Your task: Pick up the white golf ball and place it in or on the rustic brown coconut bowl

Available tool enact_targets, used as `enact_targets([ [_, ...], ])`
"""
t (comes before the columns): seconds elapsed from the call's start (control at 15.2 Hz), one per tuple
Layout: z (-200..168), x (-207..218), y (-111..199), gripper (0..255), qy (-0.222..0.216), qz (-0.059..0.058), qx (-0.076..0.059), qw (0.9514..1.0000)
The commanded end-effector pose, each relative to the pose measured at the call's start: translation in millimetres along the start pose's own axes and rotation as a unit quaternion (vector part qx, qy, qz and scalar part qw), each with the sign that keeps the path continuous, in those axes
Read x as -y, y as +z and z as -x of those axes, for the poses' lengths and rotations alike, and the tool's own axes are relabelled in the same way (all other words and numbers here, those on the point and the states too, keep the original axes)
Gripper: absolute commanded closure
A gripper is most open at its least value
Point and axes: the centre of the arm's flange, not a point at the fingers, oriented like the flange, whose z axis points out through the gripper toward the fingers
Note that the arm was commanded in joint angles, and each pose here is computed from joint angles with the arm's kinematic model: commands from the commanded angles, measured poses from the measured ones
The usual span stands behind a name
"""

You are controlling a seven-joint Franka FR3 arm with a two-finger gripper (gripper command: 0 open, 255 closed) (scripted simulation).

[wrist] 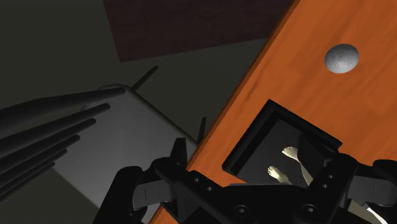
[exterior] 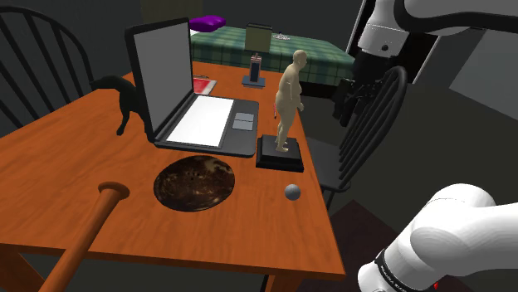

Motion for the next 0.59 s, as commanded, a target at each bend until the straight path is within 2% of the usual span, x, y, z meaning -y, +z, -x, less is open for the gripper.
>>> enact_targets([
  [0.0,0,0,0,0,0.0,0.0,0.0,1.0],
  [0.53,26,74,67,0,-0.022,-0.014,-0.003,0.9996],
])
